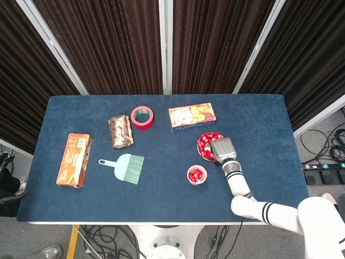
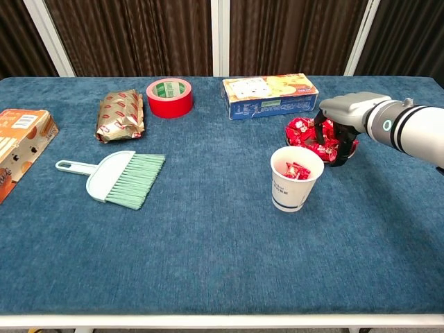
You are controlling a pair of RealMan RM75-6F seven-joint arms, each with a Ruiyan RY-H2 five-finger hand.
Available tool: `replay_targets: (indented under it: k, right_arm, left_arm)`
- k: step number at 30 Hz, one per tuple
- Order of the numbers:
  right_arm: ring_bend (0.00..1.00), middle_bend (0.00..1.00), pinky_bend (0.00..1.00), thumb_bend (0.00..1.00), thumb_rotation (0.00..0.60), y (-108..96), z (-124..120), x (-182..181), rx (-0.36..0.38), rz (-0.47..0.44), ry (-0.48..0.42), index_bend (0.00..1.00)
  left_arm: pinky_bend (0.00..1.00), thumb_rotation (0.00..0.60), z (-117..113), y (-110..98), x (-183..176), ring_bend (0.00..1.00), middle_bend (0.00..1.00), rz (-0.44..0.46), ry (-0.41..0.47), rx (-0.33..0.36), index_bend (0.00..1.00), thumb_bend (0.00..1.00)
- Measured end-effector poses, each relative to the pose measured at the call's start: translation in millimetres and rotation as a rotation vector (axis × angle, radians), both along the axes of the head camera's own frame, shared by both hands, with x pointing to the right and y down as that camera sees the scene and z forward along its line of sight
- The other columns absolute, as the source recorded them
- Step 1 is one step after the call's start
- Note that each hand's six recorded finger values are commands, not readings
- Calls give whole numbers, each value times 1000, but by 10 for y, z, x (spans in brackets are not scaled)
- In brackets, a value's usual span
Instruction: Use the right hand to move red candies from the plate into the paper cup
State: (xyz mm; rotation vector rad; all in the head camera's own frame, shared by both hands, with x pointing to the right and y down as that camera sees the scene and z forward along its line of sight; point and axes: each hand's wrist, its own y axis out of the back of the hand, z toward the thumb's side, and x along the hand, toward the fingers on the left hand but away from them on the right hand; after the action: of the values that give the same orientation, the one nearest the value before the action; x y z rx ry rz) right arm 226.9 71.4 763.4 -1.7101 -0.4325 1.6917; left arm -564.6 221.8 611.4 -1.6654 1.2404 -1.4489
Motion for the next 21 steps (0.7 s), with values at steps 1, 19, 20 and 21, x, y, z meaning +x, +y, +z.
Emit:
replay_targets:
  k: [1, 19, 20, 21]
  right_arm:
    - [1000, 1000, 935, 90, 600, -2, -5, -5, 0, 0, -2, 492]
    - [1000, 1000, 936, 83, 600, -48, -6, -30, 8, 6, -1, 493]
    - [1000, 1000, 936, 83, 600, -51, 5, -40, 8, 7, -1, 493]
    - [1000, 1000, 936, 82, 600, -52, 12, -48, 7, 7, -2, 493]
  left_arm:
    - [191, 467, -2, -3, -1, 54, 136, 0, 0, 1, 144, 92]
    - [191, 461, -3, 2, -13, 54, 136, 0, 0, 3, 144, 92]
    - [191, 460, 0, 8, -13, 54, 137, 1, -1, 1, 144, 92]
    - [191, 460, 4, 14, -12, 54, 136, 2, 0, -1, 144, 92]
